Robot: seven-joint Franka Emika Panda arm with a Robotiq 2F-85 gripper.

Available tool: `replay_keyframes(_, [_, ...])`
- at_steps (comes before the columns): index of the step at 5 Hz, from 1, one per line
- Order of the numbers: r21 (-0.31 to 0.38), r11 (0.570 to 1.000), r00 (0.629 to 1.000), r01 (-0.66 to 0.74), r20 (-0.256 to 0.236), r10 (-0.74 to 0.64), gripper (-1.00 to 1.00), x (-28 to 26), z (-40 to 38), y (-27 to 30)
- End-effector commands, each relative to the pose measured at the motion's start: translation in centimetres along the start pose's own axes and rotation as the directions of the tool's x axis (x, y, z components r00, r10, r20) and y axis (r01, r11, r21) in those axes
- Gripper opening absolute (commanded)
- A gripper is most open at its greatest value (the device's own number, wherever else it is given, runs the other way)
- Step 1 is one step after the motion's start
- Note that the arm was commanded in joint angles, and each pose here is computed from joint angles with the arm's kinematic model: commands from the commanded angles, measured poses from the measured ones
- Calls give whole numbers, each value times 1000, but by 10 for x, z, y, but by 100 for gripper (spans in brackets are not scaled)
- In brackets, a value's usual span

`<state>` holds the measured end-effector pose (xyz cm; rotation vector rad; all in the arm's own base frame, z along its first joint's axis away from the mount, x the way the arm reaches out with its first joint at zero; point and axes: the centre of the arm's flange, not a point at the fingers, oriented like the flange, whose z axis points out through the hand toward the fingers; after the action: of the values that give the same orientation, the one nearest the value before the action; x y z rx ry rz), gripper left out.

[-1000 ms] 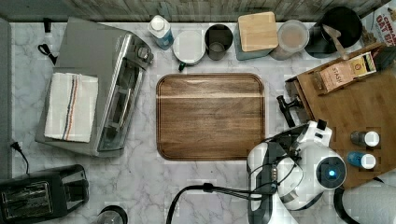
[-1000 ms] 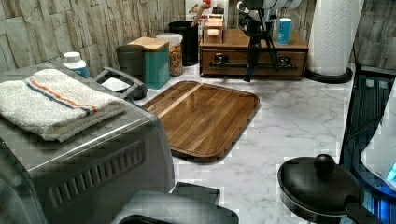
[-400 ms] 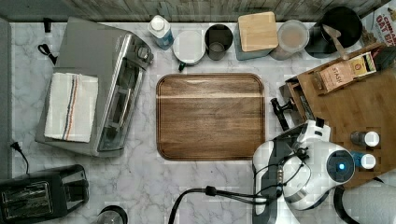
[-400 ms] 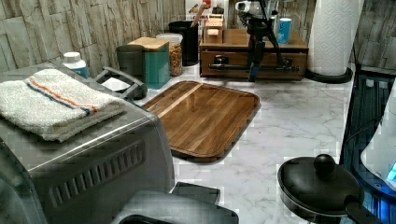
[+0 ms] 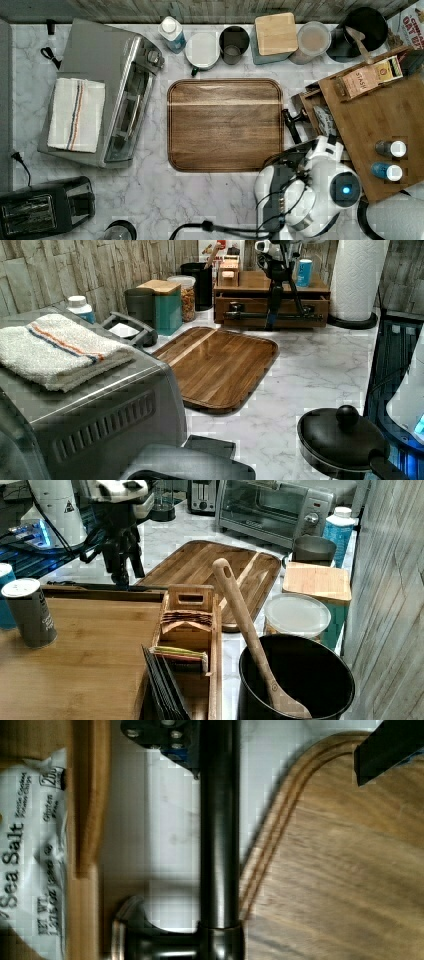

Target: Open the drawer.

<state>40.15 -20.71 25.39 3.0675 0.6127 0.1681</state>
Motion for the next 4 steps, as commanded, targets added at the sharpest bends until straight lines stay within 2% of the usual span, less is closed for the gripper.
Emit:
replay_keyframes(1, [191, 978, 993, 81, 73, -96, 100, 0, 16, -143])
replay_keyframes(2, [250, 966, 991, 59, 105, -88, 100, 2, 15, -169])
replay_keyframes(4, [265, 964, 991, 19, 124, -54, 100, 2, 12, -225])
